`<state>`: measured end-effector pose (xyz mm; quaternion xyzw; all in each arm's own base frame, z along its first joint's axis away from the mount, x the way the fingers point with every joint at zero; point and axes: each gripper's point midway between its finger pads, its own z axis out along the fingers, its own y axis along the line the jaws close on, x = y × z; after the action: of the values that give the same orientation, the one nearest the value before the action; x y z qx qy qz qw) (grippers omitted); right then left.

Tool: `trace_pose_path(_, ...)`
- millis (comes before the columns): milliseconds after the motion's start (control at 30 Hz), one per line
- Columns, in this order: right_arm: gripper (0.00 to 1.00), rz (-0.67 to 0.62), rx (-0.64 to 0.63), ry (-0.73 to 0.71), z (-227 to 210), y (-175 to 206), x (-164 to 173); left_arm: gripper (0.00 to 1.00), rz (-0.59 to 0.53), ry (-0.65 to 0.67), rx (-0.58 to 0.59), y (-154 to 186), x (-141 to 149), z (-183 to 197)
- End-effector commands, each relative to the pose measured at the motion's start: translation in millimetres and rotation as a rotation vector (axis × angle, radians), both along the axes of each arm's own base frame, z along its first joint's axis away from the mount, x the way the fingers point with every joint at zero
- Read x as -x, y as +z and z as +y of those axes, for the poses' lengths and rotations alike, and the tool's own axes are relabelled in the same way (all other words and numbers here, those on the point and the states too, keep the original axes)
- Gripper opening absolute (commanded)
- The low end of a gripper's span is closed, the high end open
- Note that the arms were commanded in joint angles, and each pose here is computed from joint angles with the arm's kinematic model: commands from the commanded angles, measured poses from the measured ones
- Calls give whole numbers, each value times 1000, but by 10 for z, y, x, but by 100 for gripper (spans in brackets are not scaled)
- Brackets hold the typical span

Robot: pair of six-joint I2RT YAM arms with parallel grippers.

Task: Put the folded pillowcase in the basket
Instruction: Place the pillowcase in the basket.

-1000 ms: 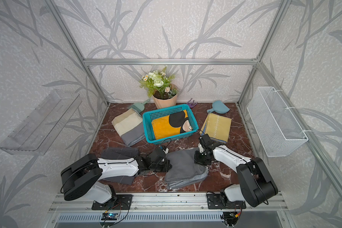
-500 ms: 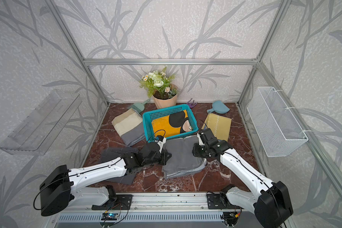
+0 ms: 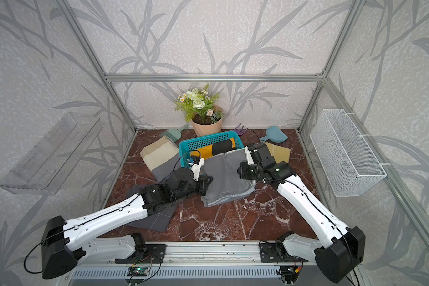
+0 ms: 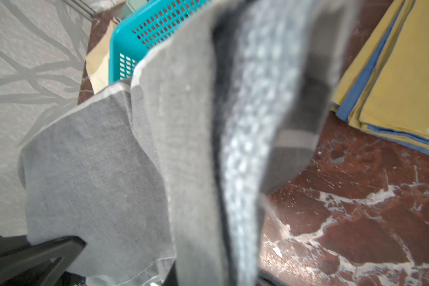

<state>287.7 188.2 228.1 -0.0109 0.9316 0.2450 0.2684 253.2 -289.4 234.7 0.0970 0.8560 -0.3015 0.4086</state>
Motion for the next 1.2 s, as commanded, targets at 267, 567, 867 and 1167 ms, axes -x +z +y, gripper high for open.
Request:
trace_pose_path(267,1,-110,77,14,161,185,-915,0,-120,154,-32,266,-831,485)
trace_pose_path(567,0,-115,125,1,333,19,-1670,0,-128,200,-10,214,-1468,649)
trace_pose_path(867,0,-41,152,-11,380,-478,-2118,0,-76,233,-8,-106,-1979,782)
trace_pose_path(1167,0,75,211,23,379,-967,-2143,0,45,230,-45,-671,-2041,801)
